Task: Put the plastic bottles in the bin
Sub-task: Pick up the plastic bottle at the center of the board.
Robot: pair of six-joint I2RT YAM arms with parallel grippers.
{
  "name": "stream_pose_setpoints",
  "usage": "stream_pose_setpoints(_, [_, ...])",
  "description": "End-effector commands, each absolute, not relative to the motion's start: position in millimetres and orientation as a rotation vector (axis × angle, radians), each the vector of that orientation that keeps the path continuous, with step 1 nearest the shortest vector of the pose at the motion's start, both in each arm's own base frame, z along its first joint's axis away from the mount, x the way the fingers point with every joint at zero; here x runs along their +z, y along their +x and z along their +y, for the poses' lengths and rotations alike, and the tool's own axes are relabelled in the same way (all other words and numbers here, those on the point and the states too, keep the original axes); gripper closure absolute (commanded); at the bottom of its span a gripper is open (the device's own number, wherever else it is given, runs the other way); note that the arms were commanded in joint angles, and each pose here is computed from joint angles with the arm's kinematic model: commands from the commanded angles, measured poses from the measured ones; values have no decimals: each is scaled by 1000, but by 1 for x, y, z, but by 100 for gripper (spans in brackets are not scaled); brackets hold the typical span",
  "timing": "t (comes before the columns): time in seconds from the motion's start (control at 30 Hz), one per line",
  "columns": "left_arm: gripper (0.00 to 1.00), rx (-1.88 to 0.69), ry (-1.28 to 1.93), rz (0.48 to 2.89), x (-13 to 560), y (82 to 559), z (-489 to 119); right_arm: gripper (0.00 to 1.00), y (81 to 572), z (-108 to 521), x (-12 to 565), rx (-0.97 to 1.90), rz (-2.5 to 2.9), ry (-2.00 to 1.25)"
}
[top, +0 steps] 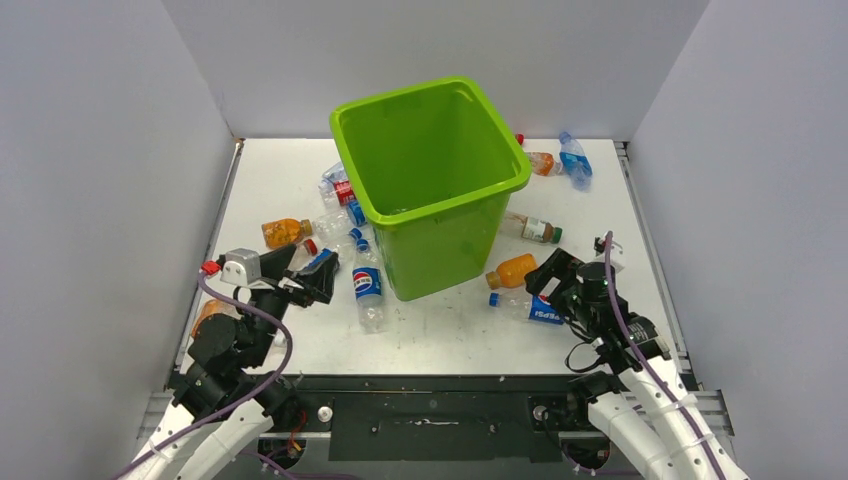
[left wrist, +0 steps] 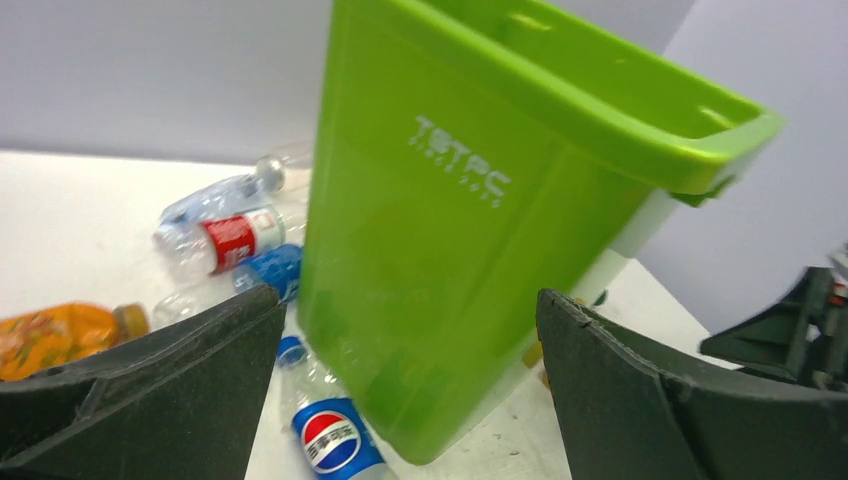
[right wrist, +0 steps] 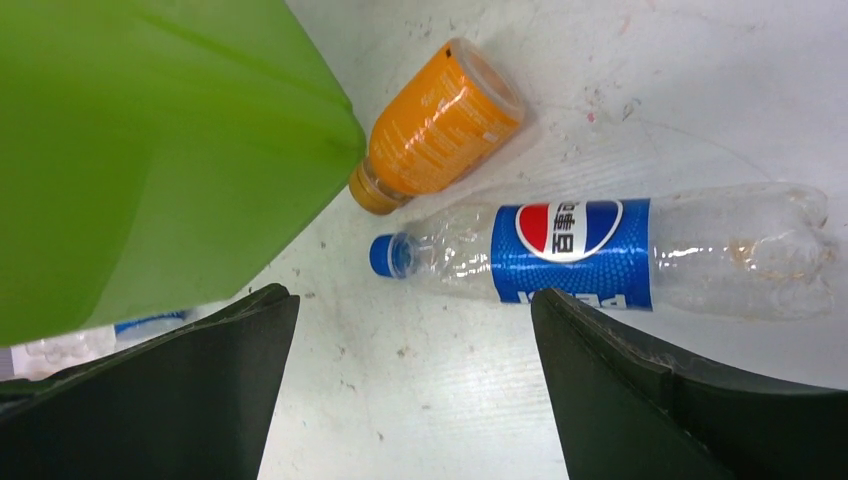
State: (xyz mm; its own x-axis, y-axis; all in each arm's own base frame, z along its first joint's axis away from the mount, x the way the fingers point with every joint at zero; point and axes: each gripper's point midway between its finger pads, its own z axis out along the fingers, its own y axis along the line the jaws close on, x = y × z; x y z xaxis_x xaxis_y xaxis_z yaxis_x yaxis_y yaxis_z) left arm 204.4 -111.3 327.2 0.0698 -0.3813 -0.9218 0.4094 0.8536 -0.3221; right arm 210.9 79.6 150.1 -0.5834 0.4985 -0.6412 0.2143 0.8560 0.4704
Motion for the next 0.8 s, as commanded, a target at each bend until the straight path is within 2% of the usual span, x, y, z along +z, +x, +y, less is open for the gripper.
stream_pose_setpoints(0.0, [4, -474, -165, 1447, 316, 212, -78, 10, 246, 72, 166, 403, 2036, 604])
stream_pose_setpoints(0.37, [4, -499, -138, 1444, 315, 210, -82, 10, 313, 69, 126, 392, 2098, 667])
stream_pose_setpoints(0.77, [4, -526, -107, 1482, 310, 219, -92, 10, 327, 74, 79, 516, 2124, 825])
